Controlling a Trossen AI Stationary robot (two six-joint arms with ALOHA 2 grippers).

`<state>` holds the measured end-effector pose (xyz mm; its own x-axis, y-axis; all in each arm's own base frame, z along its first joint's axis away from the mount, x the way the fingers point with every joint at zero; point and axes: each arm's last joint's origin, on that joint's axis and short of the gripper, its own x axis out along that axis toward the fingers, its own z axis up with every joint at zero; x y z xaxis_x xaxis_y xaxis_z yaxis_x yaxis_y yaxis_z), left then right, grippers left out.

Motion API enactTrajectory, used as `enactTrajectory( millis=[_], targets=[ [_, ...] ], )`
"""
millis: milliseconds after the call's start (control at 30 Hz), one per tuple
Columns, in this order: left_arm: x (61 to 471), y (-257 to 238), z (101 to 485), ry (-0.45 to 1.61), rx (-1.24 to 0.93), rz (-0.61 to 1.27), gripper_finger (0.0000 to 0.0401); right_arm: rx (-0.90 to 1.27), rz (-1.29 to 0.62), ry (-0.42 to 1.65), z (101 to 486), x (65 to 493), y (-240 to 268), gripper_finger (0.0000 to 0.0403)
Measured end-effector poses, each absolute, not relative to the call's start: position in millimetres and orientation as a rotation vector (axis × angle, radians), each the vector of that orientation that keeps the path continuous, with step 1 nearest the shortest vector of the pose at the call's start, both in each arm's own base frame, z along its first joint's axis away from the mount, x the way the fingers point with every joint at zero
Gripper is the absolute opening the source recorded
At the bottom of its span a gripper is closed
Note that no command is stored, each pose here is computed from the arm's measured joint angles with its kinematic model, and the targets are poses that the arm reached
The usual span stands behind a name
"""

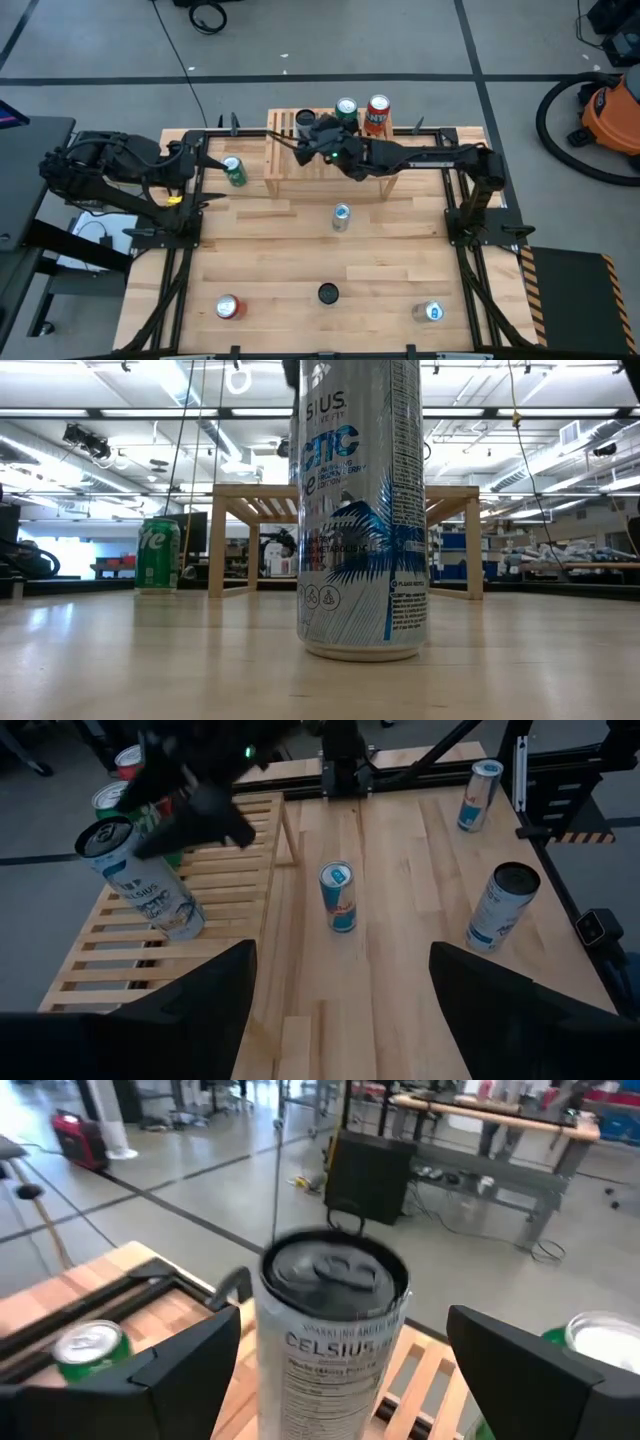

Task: Place canned beverage on shelf
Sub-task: Put the left white blue soda can on the shelf

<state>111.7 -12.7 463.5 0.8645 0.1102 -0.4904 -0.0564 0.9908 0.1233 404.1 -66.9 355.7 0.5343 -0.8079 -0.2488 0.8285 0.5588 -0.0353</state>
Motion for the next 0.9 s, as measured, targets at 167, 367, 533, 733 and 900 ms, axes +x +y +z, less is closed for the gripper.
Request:
enactTrajectory(
  millis=[167,367,533,733,900],
  targets=[
    [112,-13,463,0.519,0.105,0.088,0.0299,0.09,-0.937,0.172,389,384,-59,0.0364],
    [112,-13,463,0.52,0.07,0.098,0.0299,0.105,-0.764,0.019,439,351,-44,0.0364],
    [110,-12,461,0.543,0.056,0.132,0.0299,0.116,-0.715,-0.076,471,321,-46,0.0364],
    [110,-7,462,0.525,0.051,0.276,0.0299,0.131,-0.644,-0.006,493,295,-65,0.0364],
    [110,-3,462,0.523,0.024,0.323,0.0299,0.171,-0.58,0.005,501,288,-77,0.0364]
  ],
)
